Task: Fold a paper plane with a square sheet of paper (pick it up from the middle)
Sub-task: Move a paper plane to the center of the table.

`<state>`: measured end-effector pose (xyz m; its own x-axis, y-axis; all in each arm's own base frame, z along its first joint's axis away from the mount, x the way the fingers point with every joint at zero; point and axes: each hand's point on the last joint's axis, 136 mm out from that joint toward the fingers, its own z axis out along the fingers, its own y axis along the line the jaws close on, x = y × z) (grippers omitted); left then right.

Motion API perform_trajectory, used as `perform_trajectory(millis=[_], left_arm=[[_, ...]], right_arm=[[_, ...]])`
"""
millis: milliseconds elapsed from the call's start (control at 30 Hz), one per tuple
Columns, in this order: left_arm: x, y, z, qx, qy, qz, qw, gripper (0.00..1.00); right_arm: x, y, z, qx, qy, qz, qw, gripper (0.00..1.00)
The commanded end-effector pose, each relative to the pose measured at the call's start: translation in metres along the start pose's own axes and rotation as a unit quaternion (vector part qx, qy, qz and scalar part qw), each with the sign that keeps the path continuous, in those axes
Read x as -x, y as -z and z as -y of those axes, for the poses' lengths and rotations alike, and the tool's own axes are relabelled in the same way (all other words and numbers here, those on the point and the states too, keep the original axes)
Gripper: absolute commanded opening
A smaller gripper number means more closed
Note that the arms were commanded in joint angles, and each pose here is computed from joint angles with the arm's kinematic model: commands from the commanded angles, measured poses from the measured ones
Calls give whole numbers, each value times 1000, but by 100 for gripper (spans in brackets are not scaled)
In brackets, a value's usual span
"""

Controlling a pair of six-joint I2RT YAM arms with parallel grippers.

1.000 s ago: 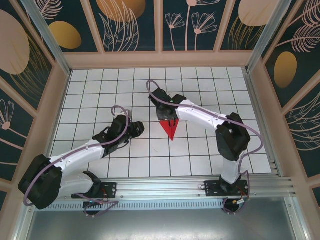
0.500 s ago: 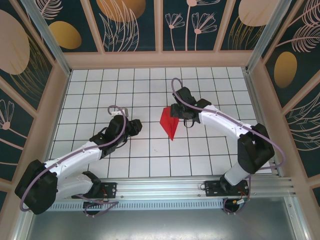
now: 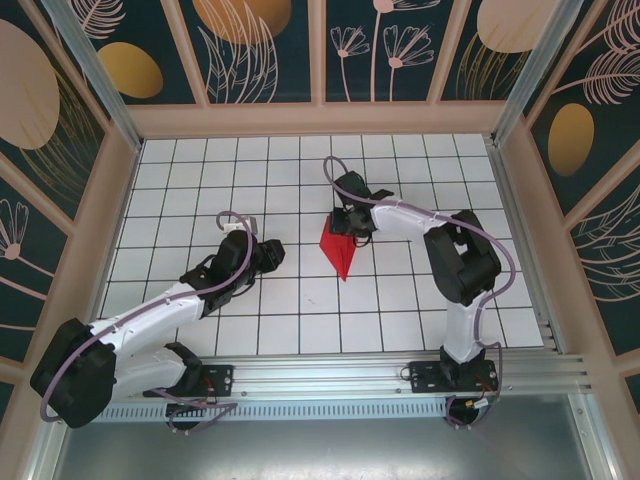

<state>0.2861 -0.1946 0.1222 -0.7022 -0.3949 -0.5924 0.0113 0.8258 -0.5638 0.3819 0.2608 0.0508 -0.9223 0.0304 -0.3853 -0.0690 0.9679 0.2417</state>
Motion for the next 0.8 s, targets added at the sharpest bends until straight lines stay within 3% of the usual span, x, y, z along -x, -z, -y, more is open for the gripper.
perform_trajectory(millis=[0, 233, 333, 533, 667, 733, 767], left_arm=[[-6, -3, -6, 6, -9, -6, 1000, 43], [-9, -6, -5, 3, -9, -12, 1000, 44], [-10, -8, -6, 4, -9, -14, 1000, 43], [-12, -11, -7, 7, -10, -18, 1000, 44], [-13, -12, -7, 7, -10, -22, 1000, 44], [-14, -14, -7, 8, -11, -24, 1000, 44], [-14, -14, -7, 8, -11, -26, 1000, 45]], right_arm=[[6, -8, 1, -21, 15, -4, 1000, 46], [4, -27, 6, -74, 41, -12, 996, 23], [-1, -33, 9, -112, 64, -15, 992, 19], [-13, -41, 2, -143, 93, -22, 985, 24], [-15, -42, -2, -164, 104, -22, 981, 17], [-17, -42, -5, -168, 112, -29, 979, 32], [-17, -40, -7, -165, 112, -28, 980, 33]])
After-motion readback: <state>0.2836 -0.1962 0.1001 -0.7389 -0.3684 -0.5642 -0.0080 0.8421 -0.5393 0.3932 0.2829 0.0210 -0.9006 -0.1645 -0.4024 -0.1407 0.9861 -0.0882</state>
